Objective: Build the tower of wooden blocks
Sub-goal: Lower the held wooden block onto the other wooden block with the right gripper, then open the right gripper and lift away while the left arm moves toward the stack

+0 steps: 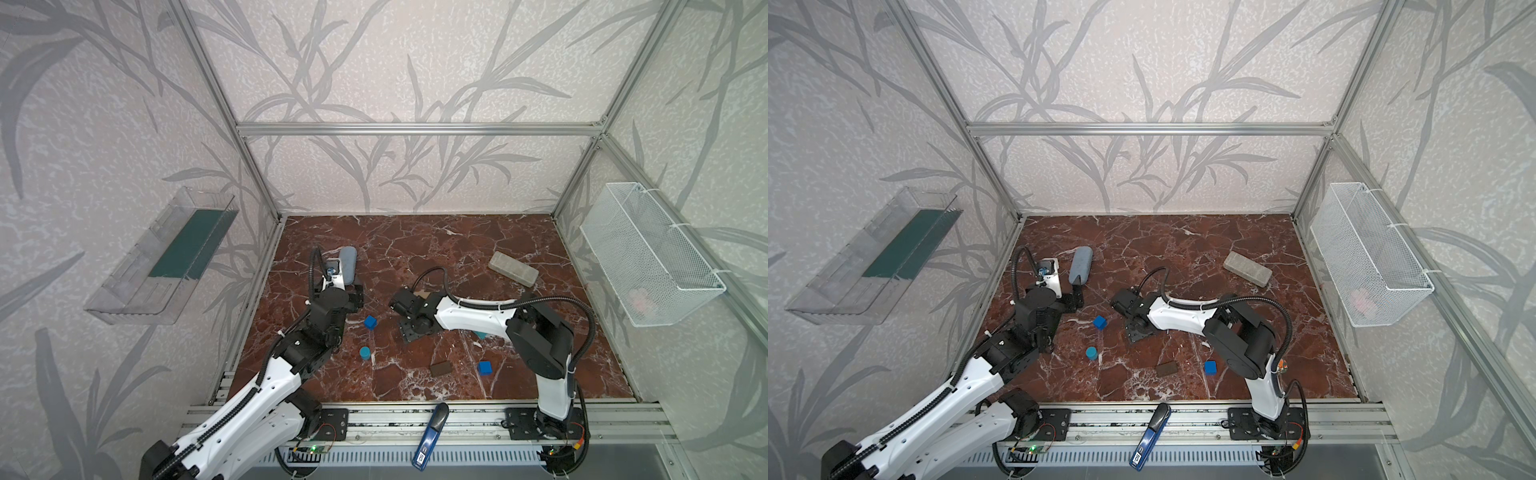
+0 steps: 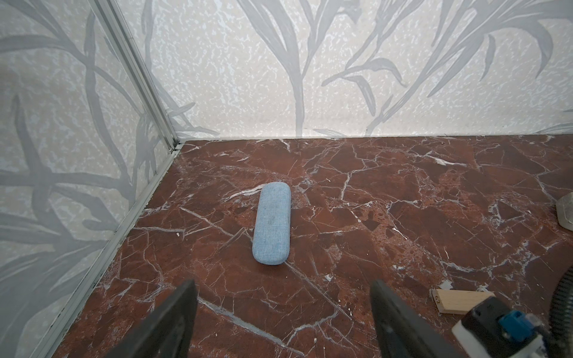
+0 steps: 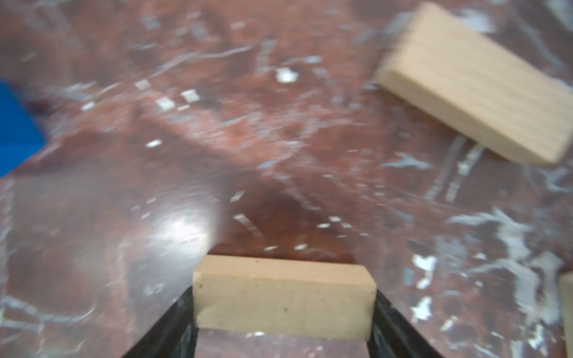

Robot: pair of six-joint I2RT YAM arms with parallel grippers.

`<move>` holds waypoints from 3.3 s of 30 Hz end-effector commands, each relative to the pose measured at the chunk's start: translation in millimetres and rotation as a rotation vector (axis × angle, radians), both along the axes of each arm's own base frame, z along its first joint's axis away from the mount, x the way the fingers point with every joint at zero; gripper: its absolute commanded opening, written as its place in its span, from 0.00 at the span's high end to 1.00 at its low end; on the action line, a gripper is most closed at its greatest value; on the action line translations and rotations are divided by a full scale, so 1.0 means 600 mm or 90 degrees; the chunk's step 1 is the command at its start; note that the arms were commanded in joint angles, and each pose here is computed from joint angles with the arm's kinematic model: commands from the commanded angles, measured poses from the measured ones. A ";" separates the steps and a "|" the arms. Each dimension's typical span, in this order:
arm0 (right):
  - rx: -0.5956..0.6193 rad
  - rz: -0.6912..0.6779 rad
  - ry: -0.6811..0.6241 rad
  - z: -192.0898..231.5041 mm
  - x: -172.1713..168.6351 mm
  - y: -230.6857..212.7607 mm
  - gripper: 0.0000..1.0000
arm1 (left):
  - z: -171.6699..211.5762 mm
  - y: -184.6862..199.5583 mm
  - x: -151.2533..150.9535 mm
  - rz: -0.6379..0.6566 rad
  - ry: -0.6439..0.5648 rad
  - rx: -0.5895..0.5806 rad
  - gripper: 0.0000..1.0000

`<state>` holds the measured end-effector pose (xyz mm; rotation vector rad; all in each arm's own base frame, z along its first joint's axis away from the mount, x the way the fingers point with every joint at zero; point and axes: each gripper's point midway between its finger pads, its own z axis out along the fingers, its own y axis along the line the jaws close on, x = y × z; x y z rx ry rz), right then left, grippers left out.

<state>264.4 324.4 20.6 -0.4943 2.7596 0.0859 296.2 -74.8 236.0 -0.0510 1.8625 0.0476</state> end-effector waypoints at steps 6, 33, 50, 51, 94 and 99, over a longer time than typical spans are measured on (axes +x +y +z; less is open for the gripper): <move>0.057 -0.146 -0.019 0.006 0.042 -0.043 0.58 | 0.005 0.015 -0.009 0.016 -0.018 -0.010 0.14; 0.036 -0.216 -0.021 -0.030 0.114 -0.062 0.53 | -0.005 0.025 -0.006 0.029 -0.017 -0.011 0.14; 0.016 -0.225 -0.022 -0.036 0.122 -0.068 0.48 | -0.007 0.031 -0.005 0.034 -0.016 -0.016 0.14; 0.015 -0.225 -0.022 -0.037 0.122 -0.068 0.48 | -0.007 0.031 -0.005 0.033 -0.017 -0.017 0.14; 0.059 -0.214 -0.043 0.015 0.132 -0.053 0.01 | -0.010 0.038 -0.007 0.037 -0.013 -0.025 0.14; 0.074 -0.207 -0.055 0.039 0.136 -0.048 0.01 | -0.011 0.038 -0.007 0.038 -0.011 -0.026 0.14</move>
